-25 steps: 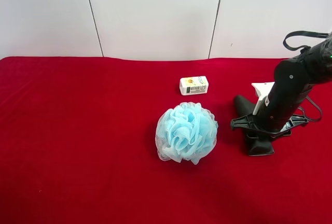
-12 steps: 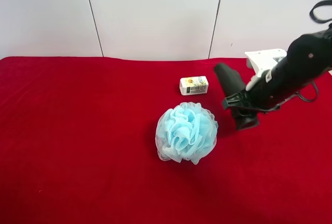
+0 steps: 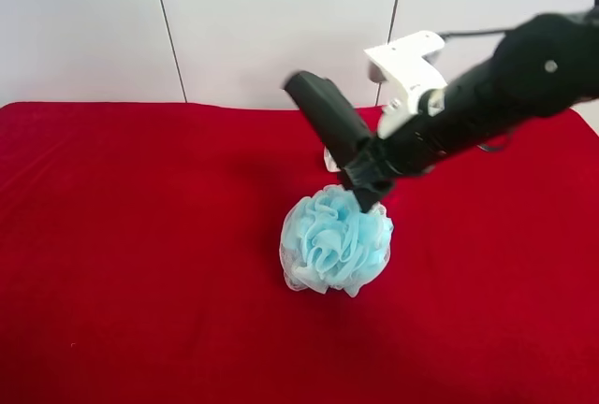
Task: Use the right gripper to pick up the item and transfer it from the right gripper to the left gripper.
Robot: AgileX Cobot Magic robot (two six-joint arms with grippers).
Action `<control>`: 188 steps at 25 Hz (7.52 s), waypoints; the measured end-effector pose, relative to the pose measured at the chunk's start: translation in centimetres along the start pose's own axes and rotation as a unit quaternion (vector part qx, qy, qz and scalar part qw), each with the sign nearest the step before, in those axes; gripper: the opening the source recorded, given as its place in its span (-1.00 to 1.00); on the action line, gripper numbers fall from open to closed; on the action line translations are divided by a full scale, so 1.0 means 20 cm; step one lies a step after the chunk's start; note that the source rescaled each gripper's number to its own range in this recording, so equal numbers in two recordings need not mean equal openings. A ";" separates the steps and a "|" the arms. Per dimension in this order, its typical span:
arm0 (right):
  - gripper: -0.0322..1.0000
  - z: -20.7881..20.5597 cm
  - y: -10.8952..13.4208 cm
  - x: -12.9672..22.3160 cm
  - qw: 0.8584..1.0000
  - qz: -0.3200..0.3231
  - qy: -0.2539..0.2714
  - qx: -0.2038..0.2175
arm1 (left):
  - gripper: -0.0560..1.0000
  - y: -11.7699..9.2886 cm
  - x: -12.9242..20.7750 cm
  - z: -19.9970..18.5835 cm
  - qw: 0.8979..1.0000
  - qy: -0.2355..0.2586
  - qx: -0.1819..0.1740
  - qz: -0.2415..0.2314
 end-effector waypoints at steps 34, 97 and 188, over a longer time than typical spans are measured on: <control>-0.75 0.10 0.31 -0.26 0.992 -0.081 -0.049 -0.080 | 1.00 0.00 0.00 0.00 1.000 0.000 0.000 0.000; -0.83 0.24 0.24 -0.78 0.953 -0.212 -0.149 -0.155 | 1.00 -0.22 -0.33 0.30 0.993 -0.021 0.112 0.003; 0.92 0.24 0.47 -0.80 0.962 -0.139 -0.148 -0.184 | -0.88 -0.58 -0.88 1.14 0.987 -0.108 0.105 -0.060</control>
Point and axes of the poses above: a point on each arm's last joint axis where the gripper is mounted, z pointing out along that axis toward the gripper, y along the wrist's bending axis when the last joint is at zero, x = y × z, the point moved 9 cm from there along z, pointing out along that axis toward the gripper, and after that the axes turned 2 degrees about z, right-handed, at the moved point
